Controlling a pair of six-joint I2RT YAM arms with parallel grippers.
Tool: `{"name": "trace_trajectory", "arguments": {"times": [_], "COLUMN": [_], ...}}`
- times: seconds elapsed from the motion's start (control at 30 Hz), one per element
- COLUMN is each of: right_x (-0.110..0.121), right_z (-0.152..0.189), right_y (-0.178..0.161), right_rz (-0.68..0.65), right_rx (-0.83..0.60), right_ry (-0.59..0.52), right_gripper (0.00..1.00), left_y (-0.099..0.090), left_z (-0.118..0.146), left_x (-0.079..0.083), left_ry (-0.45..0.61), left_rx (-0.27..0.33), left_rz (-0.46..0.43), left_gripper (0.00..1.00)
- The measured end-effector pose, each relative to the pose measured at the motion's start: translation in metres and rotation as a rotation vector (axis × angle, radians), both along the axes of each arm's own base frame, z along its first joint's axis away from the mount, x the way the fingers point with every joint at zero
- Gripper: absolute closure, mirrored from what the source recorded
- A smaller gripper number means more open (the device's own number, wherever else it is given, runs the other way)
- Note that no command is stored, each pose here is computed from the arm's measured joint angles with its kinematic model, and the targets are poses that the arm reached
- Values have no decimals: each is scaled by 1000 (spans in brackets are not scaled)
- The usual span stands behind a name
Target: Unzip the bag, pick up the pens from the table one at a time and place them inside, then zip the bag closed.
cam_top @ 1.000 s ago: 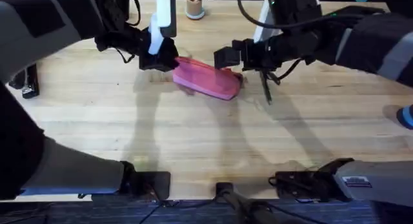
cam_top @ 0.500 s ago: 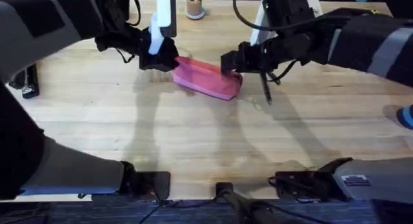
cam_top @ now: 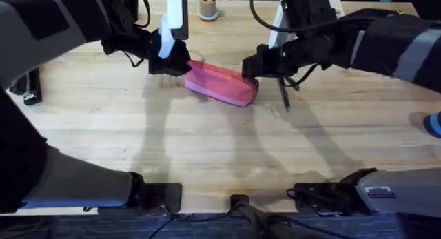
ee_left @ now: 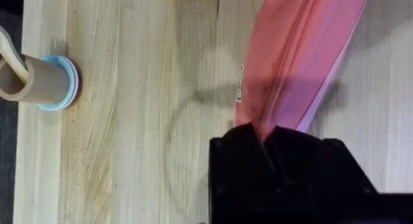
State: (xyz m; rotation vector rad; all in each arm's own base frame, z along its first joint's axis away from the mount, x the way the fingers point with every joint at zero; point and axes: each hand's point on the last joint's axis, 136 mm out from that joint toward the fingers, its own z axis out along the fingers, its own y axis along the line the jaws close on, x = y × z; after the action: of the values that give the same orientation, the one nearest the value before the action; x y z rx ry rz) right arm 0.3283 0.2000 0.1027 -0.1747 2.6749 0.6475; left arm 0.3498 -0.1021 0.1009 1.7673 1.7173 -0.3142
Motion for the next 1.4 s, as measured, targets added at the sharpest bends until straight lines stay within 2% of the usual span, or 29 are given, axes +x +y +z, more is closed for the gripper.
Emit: {"name": "trace_trajectory", "arguments": {"times": [0.37,0.77,1.03,1.4], "right_x": [10,6,-7,10], "right_z": [7,17,17,31], "right_y": [4,24,41,53], "right_rz": [8,152,333,366], "right_rx": [-2,-65,-124,-111], "right_ry": [-61,-155,-232,-355], "right_gripper": [968,968,968,968], "left_y": [2,8,12,17], "left_z": [-1,-3,-3,-4], "left_x": [1,3,7,8], "left_ry": [0,-2,-17,-21], "left_rx": [6,28,48,67], "left_rz": [5,21,30,43], "left_gripper": [958,958,958,958]}}
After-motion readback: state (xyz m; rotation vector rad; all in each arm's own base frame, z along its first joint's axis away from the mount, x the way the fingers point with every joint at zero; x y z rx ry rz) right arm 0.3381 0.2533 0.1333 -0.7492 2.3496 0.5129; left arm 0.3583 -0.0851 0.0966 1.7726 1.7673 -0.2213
